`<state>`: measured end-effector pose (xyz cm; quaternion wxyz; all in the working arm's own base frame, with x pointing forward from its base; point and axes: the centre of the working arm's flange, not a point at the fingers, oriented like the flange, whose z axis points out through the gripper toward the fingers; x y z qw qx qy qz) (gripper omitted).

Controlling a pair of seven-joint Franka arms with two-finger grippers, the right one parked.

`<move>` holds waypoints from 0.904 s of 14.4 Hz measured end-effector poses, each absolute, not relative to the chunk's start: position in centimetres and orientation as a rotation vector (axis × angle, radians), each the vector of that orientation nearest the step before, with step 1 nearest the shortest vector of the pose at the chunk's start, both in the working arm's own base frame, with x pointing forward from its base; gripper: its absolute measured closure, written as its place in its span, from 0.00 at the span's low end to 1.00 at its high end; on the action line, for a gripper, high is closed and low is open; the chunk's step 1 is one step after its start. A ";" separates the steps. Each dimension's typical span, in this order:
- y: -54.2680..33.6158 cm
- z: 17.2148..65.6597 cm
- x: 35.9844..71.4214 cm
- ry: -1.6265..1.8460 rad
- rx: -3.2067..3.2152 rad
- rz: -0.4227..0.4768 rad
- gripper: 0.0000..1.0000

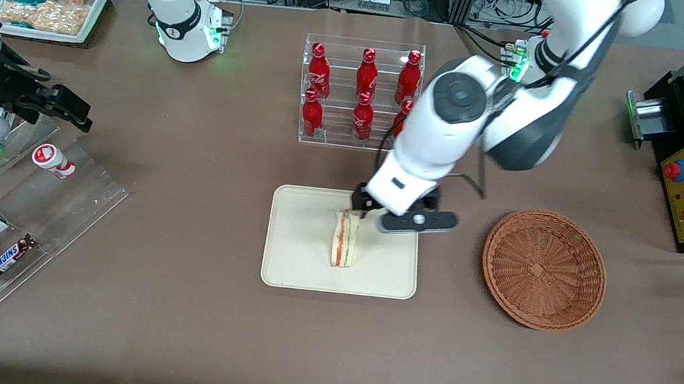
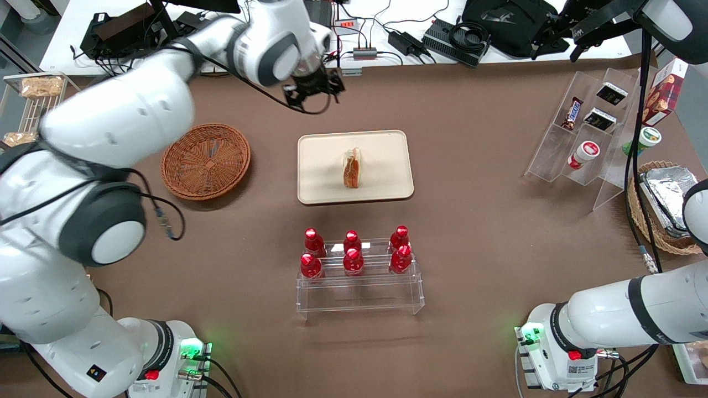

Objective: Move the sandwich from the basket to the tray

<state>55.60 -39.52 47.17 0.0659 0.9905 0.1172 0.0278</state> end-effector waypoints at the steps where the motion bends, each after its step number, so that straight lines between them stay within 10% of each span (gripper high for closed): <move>1: -37.6 48.4 55.7 0.389 3.008 0.049 0.00; 13: -10.6 51.8 58.5 0.319 3.135 -0.115 0.00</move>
